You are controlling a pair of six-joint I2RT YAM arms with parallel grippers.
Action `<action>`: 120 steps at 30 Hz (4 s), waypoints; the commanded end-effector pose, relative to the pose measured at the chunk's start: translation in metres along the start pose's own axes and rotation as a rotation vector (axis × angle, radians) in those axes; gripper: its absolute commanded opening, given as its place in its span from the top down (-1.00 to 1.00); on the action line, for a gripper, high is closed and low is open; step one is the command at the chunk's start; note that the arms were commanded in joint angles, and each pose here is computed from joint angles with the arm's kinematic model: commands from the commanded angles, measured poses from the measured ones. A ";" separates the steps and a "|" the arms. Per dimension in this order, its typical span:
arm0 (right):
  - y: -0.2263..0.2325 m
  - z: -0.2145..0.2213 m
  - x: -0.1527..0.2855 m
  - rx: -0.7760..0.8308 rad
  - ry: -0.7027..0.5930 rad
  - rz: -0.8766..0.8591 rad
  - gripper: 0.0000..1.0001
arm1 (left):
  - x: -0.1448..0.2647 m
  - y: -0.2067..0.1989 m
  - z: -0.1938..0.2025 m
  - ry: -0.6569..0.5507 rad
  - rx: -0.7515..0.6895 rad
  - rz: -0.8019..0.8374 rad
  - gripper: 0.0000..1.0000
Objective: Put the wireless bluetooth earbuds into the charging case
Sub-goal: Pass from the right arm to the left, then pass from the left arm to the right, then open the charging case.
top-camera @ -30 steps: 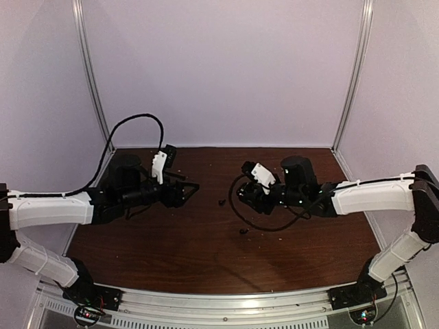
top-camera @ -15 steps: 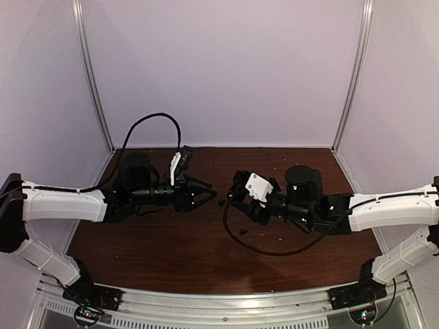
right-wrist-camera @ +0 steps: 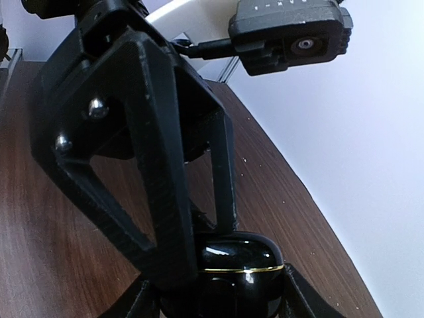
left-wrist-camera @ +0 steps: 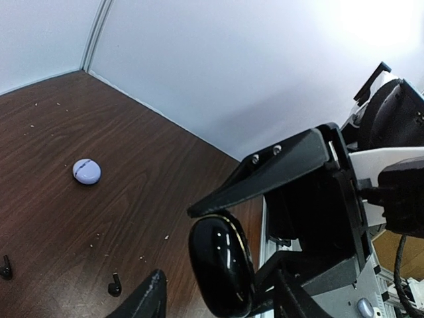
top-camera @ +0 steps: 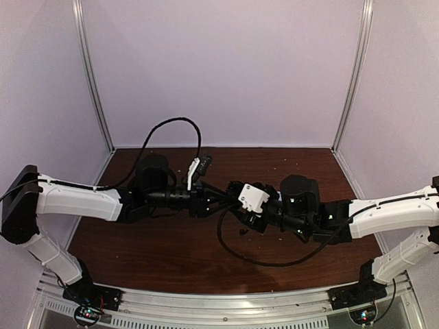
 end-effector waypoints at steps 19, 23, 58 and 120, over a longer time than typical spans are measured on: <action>-0.006 -0.007 0.011 0.010 -0.025 0.083 0.11 | -0.020 -0.011 -0.003 0.031 -0.027 0.064 0.44; -0.008 -0.005 0.016 -0.003 -0.038 0.090 -0.04 | -0.018 -0.013 -0.006 0.031 -0.050 0.051 0.58; 0.022 -0.029 0.081 -0.256 -0.132 -0.435 -0.38 | 0.019 -0.083 0.005 0.214 -0.647 0.207 0.76; 0.030 -0.035 0.075 -0.297 -0.208 -0.455 0.83 | 0.010 -0.083 -0.004 0.136 -0.655 0.082 0.33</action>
Point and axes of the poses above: each gripper's point midway between its finger pads, its own x axis back along the fingers, its own y axis along the line the jaws close on, z = x × y, the point moved 6 cm from there along x, back along the fingers
